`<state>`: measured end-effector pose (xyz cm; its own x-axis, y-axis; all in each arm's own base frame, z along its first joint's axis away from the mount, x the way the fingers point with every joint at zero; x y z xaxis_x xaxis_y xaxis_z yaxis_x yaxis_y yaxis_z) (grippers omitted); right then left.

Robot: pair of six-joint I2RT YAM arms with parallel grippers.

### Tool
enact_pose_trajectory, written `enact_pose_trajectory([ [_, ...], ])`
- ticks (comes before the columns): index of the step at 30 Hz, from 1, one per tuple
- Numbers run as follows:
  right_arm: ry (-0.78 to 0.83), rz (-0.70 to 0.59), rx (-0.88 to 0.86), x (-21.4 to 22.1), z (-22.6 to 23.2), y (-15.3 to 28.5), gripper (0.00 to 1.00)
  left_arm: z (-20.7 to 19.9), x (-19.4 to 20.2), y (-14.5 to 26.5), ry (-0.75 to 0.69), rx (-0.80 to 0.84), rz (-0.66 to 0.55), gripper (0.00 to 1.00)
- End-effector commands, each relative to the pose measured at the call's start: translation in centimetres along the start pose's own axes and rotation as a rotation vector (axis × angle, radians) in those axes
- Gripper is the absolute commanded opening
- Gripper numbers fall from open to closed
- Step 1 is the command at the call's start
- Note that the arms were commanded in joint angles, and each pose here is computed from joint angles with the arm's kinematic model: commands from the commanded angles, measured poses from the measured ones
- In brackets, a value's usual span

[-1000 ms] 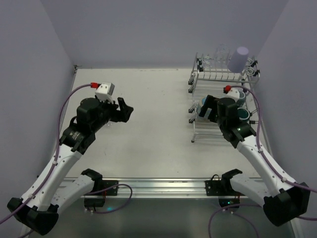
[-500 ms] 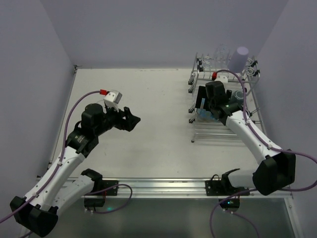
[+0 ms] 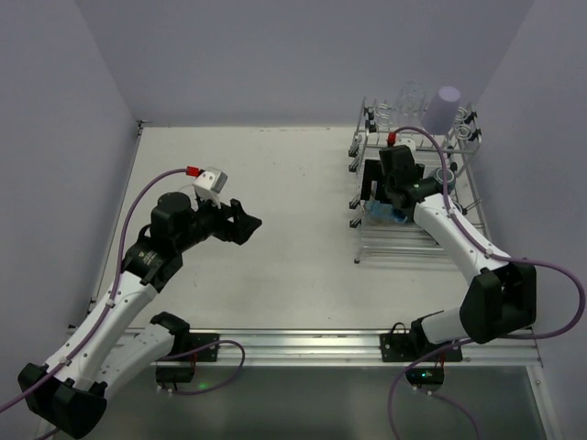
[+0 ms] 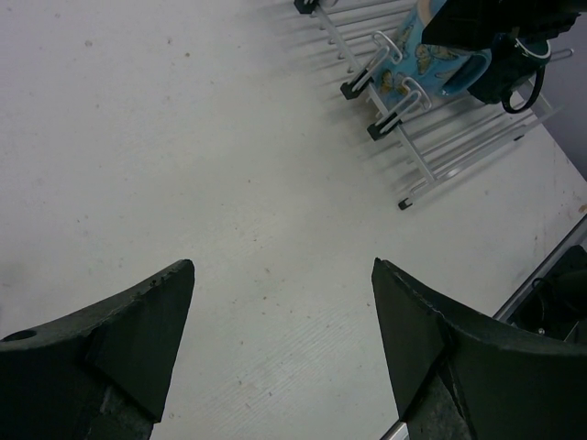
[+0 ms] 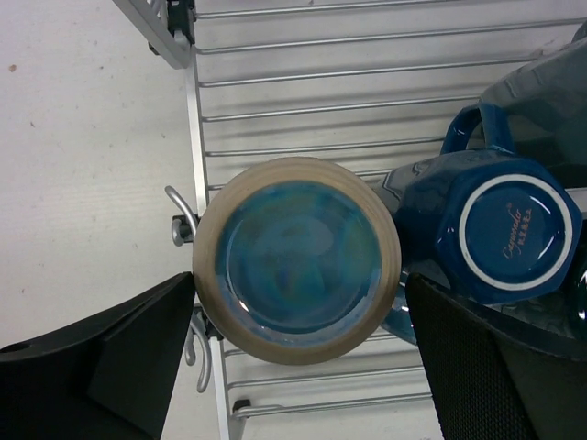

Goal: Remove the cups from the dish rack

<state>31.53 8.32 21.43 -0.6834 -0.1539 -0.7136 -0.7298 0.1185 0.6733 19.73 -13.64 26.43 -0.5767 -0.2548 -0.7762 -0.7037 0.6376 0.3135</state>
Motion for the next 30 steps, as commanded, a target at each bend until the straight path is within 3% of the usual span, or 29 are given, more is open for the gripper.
enact_pose_trajectory([
  [1, 0.024, -0.021, -0.036, -1.5, -0.1, -0.2, 0.99, -0.4, -0.2, -0.2, -0.031, 0.041, -0.010, 0.83],
  [16, 0.027, 0.008, -0.058, -1.0, 0.5, -3.2, 0.99, -0.3, 0.2, -0.6, -0.023, 0.050, 0.015, 0.83],
  [20, -0.015, -0.072, -0.030, -1.3, -0.1, -2.2, 0.74, -0.6, 0.4, -0.9, -0.009, 0.080, 0.033, 0.82],
  [21, -0.027, -0.108, -0.024, -1.8, -0.3, -1.8, 0.58, -0.6, 0.5, -1.0, 0.001, 0.087, 0.039, 0.82],
  [23, -0.052, -0.180, -0.021, -2.5, -0.9, -0.1, 0.48, -1.0, 0.4, -1.0, 0.008, 0.119, 0.043, 0.81],
  [30, -0.149, -0.426, -0.103, -4.9, -1.7, 6.1, 0.46, -2.8, 0.2, -1.2, 0.115, 0.239, 0.060, 0.79],
])
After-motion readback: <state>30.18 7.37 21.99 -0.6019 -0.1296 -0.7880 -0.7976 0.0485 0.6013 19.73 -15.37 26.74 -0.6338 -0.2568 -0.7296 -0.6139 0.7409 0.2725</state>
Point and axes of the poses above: each gripper's point midway between its finger pads, its own y axis back along the fingers, its own z axis along the line the jaws close on, x = y × z, the point moved 7 cm from there along y, back along the fingers, and after that the axes turned 14 degrees about y, right-handed, at the moved point
